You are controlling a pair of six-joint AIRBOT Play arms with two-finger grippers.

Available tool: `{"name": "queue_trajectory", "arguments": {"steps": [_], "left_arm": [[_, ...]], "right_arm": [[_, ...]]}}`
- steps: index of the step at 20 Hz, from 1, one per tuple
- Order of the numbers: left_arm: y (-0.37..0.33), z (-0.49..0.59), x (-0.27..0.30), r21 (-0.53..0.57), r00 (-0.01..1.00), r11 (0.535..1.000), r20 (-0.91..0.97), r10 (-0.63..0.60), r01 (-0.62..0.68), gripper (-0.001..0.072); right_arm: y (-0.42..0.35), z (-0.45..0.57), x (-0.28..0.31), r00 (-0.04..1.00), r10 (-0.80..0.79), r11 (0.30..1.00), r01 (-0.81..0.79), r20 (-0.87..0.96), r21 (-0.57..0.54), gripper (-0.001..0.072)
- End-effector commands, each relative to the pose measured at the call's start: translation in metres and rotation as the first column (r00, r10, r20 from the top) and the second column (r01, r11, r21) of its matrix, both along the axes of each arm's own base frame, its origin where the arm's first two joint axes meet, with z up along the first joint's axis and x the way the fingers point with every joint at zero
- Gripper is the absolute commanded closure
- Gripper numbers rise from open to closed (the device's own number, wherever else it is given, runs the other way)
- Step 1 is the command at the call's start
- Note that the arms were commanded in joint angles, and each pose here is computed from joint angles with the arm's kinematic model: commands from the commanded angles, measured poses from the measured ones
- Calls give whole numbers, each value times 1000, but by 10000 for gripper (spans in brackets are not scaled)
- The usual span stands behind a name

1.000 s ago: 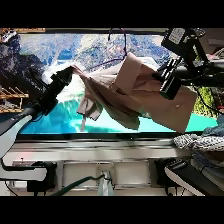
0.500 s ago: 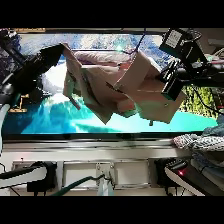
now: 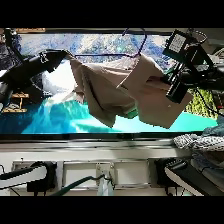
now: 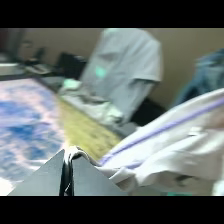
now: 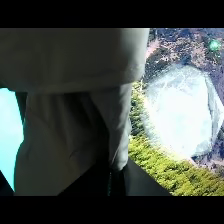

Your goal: Fold the clothes and pants, and hang the long-sleeved shirts on hangers.

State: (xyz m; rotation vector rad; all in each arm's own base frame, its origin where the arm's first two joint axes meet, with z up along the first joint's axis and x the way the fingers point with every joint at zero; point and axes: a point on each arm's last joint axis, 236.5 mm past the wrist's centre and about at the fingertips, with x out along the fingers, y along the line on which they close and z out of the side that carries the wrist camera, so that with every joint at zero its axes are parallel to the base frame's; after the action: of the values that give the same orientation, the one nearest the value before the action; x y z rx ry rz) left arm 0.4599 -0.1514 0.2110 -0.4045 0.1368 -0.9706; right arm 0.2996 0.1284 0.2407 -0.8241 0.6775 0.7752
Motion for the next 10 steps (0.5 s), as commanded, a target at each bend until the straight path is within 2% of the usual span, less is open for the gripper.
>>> {"name": "queue_trajectory", "arguments": {"steps": [1, 6, 10], "left_arm": [[20, -13, 25, 50, 991, 990, -28, 133, -132, 689], [32, -14, 37, 52, 977, 977, -40, 208, -206, 689], [31, 19, 31, -61, 982, 980, 11, 191, -190, 688]], "right_arm": [[2, -2, -4, 1000, 13, 1000, -13, -16, 4, 686], [2, -29, -9, 996, 16, 1000, -17, -93, -15, 686], [-2, -46, -7, 992, 3, 999, -8, -126, -40, 687]]}}
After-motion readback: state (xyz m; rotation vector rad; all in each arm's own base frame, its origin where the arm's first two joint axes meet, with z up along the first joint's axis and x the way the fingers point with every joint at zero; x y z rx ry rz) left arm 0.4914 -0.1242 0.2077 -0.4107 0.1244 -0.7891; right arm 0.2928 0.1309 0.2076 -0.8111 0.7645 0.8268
